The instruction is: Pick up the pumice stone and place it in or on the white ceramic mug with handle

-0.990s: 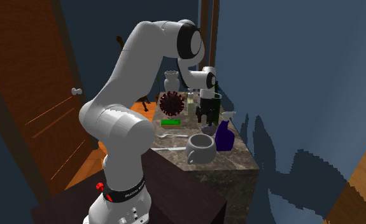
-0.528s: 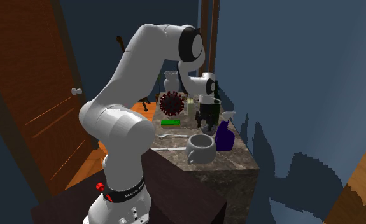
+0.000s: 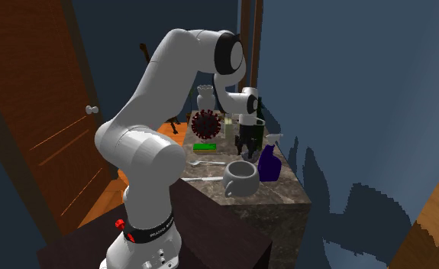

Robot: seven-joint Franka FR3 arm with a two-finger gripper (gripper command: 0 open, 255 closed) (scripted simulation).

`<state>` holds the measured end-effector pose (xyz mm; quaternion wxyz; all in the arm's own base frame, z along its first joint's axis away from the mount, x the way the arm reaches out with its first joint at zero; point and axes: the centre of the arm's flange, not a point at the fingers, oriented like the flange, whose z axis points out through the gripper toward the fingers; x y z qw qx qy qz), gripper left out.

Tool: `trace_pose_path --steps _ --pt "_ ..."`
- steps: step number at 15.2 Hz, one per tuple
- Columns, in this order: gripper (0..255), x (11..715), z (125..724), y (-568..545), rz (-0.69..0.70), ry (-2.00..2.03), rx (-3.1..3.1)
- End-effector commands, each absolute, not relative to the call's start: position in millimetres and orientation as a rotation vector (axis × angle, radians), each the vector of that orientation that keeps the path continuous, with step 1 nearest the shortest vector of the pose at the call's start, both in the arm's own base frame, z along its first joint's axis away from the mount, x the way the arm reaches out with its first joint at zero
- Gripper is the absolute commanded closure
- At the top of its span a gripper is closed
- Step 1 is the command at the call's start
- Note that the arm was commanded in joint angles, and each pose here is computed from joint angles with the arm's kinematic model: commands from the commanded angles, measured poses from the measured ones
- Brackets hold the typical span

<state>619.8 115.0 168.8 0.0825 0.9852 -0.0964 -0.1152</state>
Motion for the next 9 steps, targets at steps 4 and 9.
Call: trace_pose_path --steps 4,9 --pt "255 619.6 168.2 114.8 -0.345 -0.288 2.942" --pt "255 619.6 173.4 114.8 -0.345 -0.288 2.942"
